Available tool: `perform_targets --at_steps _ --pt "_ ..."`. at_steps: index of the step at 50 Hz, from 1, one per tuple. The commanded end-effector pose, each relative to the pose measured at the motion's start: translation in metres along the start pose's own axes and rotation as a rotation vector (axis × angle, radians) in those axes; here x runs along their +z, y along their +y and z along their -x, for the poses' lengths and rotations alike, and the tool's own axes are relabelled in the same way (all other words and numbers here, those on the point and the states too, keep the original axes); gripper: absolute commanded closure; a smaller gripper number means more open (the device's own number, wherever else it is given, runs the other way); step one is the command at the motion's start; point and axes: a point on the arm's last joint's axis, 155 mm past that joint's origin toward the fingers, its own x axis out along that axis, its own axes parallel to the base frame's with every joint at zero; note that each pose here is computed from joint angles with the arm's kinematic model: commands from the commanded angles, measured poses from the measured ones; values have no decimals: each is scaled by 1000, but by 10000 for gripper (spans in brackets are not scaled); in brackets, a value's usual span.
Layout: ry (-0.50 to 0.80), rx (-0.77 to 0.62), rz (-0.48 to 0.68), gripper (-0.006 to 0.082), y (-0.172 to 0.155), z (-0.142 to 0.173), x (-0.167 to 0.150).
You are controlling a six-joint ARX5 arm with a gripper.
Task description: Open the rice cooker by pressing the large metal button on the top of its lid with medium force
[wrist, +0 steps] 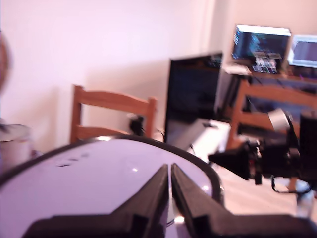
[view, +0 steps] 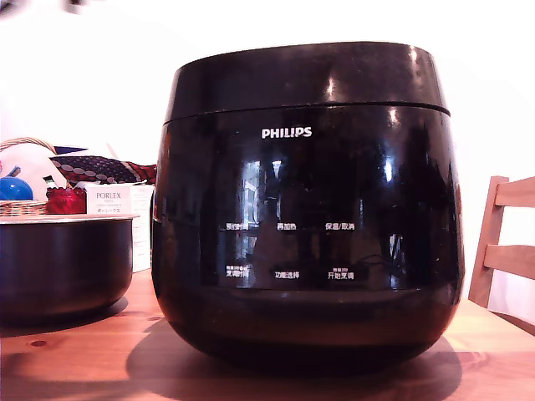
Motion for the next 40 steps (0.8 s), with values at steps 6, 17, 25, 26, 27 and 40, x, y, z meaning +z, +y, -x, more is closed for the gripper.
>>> perform_targets --at_steps 6,17,25,26,27,40 --pt "33 -3 -35 790 -3 -24 -7" --pt "120 45 -6 790 9 -42 -35" --pt "205 65 -13 790 14 -41 -58" --pt "215 66 -14 790 14 -40 -60" --pt "222 69 -12 790 15 -40 -62" --pt "389 48 -70 791 12 -30 -105"
